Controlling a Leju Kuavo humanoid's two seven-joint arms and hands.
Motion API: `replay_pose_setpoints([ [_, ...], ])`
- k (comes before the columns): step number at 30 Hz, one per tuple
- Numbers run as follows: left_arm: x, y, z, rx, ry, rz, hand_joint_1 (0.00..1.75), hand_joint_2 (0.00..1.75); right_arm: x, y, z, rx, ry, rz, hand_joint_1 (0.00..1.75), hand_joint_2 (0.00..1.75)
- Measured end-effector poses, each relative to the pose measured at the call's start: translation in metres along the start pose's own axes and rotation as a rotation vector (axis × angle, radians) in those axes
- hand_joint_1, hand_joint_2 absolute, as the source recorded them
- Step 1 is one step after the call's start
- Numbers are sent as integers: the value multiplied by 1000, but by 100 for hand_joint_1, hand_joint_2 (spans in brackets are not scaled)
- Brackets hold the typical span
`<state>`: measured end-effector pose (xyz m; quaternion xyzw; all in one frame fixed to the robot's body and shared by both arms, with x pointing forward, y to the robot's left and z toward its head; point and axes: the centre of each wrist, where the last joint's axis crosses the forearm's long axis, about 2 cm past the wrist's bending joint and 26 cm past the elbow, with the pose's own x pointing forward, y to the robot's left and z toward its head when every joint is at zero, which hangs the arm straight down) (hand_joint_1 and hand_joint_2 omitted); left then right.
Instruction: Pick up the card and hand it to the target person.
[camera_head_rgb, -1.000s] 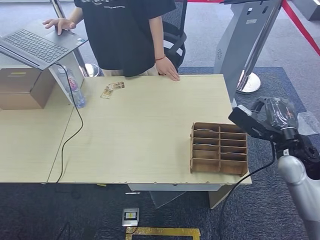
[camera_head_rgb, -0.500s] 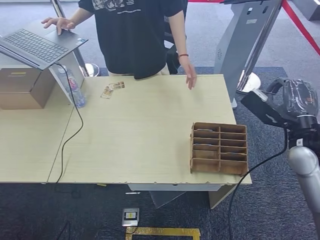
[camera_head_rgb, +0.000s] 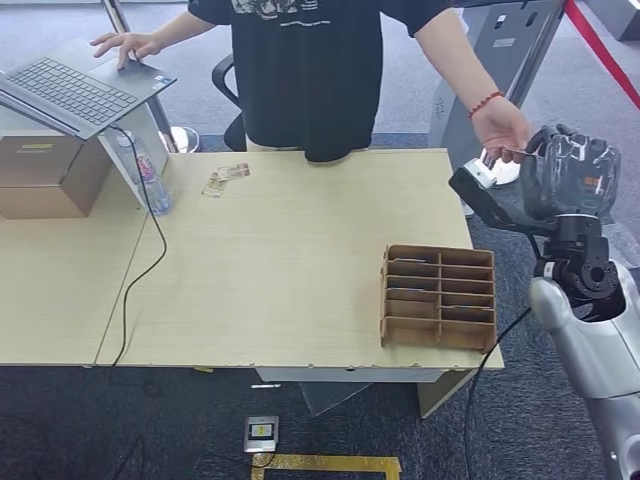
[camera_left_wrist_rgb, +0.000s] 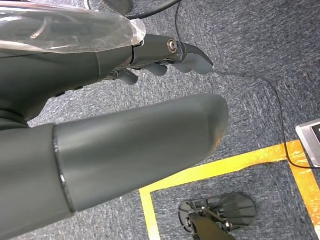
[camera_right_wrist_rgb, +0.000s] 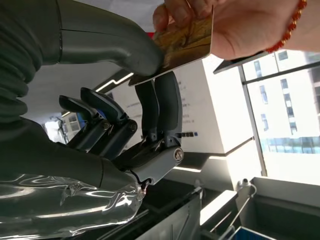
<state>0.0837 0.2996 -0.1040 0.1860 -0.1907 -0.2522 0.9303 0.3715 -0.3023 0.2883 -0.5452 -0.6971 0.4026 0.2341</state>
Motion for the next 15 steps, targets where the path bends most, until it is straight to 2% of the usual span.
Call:
replay_pose_setpoints([
  [6,3,-1,0,0,0,-4,0,0,13,18,-13,-2,-2,30,175,175],
  [7,3,-1,0,-1,0,-5,0,0,15,20,-14,4,-2,32,165,175],
  [10,3,-2,0,-1,0,-6,0,0,19,28,-16,29,-2,29,37,175],
  [11,4,-2,0,-2,0,-6,0,0,20,30,-16,37,-1,24,2,175],
  [15,3,-2,0,-2,1,-4,0,0,23,37,-15,60,10,-25,0,175],
])
